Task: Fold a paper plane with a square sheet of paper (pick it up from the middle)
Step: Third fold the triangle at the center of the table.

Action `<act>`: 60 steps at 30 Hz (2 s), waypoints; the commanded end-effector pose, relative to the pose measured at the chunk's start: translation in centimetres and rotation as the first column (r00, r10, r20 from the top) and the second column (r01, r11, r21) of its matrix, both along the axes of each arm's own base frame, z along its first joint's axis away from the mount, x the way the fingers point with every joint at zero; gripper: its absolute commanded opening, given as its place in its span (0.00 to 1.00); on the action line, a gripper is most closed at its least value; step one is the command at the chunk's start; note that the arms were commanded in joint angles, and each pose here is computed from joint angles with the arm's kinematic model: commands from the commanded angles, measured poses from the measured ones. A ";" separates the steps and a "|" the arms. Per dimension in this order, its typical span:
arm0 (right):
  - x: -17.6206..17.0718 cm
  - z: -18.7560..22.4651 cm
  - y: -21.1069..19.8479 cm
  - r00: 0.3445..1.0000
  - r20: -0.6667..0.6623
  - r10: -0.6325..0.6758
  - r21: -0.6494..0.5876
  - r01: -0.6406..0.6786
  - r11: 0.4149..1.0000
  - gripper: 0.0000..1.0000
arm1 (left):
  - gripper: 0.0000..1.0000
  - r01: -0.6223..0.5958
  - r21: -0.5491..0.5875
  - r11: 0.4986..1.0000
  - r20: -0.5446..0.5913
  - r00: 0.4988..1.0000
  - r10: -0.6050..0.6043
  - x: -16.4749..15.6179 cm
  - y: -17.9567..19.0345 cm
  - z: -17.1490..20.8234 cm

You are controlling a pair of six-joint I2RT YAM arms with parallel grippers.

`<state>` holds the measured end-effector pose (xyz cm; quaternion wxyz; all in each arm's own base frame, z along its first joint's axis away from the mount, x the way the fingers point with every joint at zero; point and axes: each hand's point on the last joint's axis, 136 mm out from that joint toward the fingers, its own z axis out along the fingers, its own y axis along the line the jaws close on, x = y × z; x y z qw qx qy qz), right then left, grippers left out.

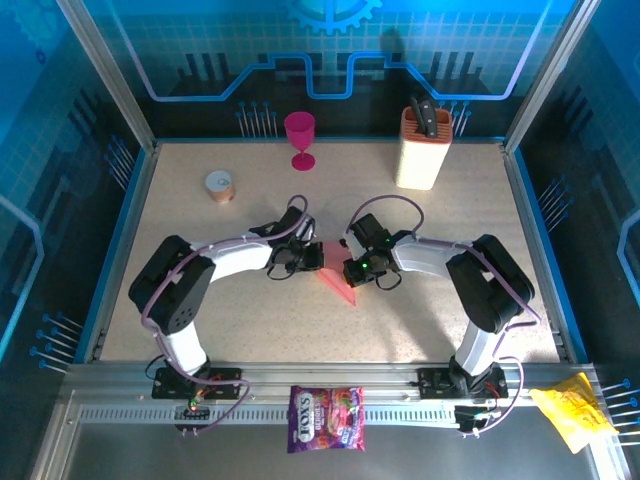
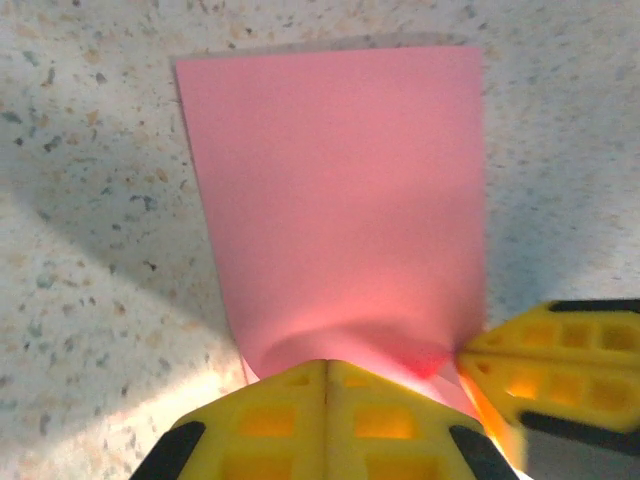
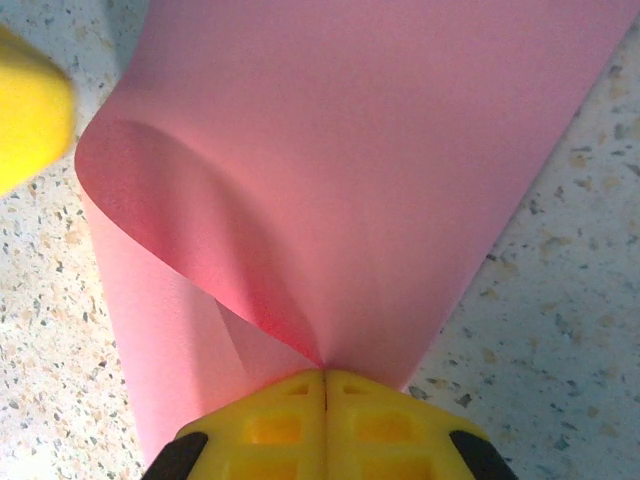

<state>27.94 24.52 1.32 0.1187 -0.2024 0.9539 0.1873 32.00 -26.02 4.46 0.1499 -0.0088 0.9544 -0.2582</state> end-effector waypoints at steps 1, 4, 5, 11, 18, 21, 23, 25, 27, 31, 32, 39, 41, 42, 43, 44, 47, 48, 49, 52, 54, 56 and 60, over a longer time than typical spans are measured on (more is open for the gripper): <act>-2.0 -3.2 -2.0 0.996 -0.092 -0.022 -0.078 0.015 0.997 0.00 | 0.05 -0.009 -0.023 1.000 0.011 1.000 0.009 -1.3 -0.4 1.7; -2.0 -3.2 -1.9 0.995 -0.096 -0.021 -0.076 0.014 0.997 0.00 | 0.05 0.002 -0.040 0.999 0.023 1.000 -0.001 -2.1 -1.1 2.6; -2.0 -3.2 -1.9 0.995 -0.095 -0.021 -0.075 0.014 0.997 0.00 | 0.04 0.002 -0.050 0.999 0.021 1.000 -0.001 -2.3 -1.4 2.7; -2.1 -3.3 -1.9 0.995 -0.099 -0.018 -0.075 0.010 0.997 0.00 | 0.00 0.001 -0.089 0.996 -0.004 1.000 -0.001 -2.8 -2.9 2.0; -2.2 -3.4 -1.9 0.995 -0.101 -0.017 -0.074 0.010 0.997 0.00 | 0.00 0.020 -0.084 0.996 -0.007 1.000 -0.021 -2.2 -4.0 1.6; -2.2 -3.5 -2.0 0.995 -0.102 -0.016 -0.076 0.008 0.997 0.00 | 0.00 0.024 -0.077 0.997 -0.009 1.000 -0.025 -2.0 -4.3 1.3; -2.3 -3.6 -2.0 0.995 -0.102 -0.015 -0.075 0.007 0.997 0.00 | 0.00 0.026 -0.072 0.997 -0.009 1.000 -0.026 -1.9 -4.4 1.0; -2.3 -3.6 -2.0 0.995 -0.103 -0.016 -0.076 0.009 0.997 0.00 | 0.00 0.027 -0.074 0.997 -0.007 1.000 -0.028 -1.7 -4.5 1.0; -2.3 -3.6 -2.0 0.994 -0.104 -0.017 -0.077 0.009 0.997 0.00 | 0.00 0.029 -0.074 0.997 -0.005 1.000 -0.029 -1.5 -4.6 1.0; -2.3 -3.7 -2.0 0.994 -0.106 -0.017 -0.079 0.008 0.997 0.00 | 0.00 0.032 -0.065 0.997 -0.011 0.999 -0.033 -1.5 -4.6 0.6; -2.3 -3.7 -2.1 0.994 -0.105 -0.016 -0.081 0.008 0.997 0.00 | 0.00 0.034 -0.062 0.997 -0.013 0.999 -0.034 -1.6 -4.6 0.4; -2.4 -3.9 -2.1 0.994 -0.111 -0.018 -0.083 0.008 0.997 0.00 | 0.00 0.029 -0.020 0.999 -0.047 0.998 -0.030 -2.7 -3.4 -1.9; -2.4 -3.9 -2.1 0.994 -0.109 -0.019 -0.083 0.009 0.996 0.00 | 0.00 0.031 -0.006 1.000 -0.049 0.998 -0.031 -2.9 -3.1 -2.4; -2.4 -3.9 -2.1 0.994 -0.107 -0.017 -0.085 0.008 0.996 0.00 | 0.00 0.030 -0.002 1.000 -0.053 0.998 -0.030 -3.0 -3.0 -2.6; -2.4 -3.9 -2.2 0.994 -0.108 -0.019 -0.086 0.010 0.996 0.00 | 0.00 0.030 0.004 1.000 -0.053 0.998 -0.030 -3.1 -2.8 -2.8; -2.5 -4.0 -2.2 0.994 -0.110 -0.019 -0.087 0.009 0.996 0.00 | 0.00 0.031 0.008 0.999 -0.057 0.998 -0.030 -3.2 -2.7 -3.0; -2.5 -4.0 -2.2 0.994 -0.112 -0.018 -0.086 0.008 0.996 0.00 | 0.00 0.027 0.020 0.999 -0.062 0.998 -0.026 -3.4 -2.4 -3.5; -2.5 -4.1 -2.2 0.993 -0.113 -0.019 -0.087 0.009 0.996 0.00 | 0.00 0.027 0.024 0.999 -0.064 0.998 -0.026 -3.4 -2.3 -3.7; -2.5 -4.1 -2.2 0.993 -0.114 -0.019 -0.088 0.009 0.996 0.00 | 0.00 0.027 0.024 0.999 -0.067 0.997 -0.025 -3.5 -2.3 -3.8; -2.5 -4.1 -2.2 0.993 -0.113 -0.019 -0.089 0.009 0.996 0.00 | 0.00 0.024 0.033 0.999 -0.069 0.997 -0.022 -3.6 -2.1 -4.3; -2.5 -4.1 -2.2 0.993 -0.113 -0.020 -0.089 0.010 0.996 0.00 | 0.00 0.023 0.038 0.999 -0.076 0.997 -0.020 -3.8 -1.9 -4.6; -2.5 -4.1 -2.3 0.993 -0.113 -0.020 -0.090 0.010 0.996 0.00 | 0.00 0.022 0.047 0.999 -0.082 0.996 -0.018 -4.0 -1.6 -5.0; -2.5 -4.1 -2.3 0.993 -0.114 -0.018 -0.090 0.008 0.996 0.00 | 0.00 0.019 0.063 0.998 -0.097 0.995 -0.013 -4.6 -1.1 -5.8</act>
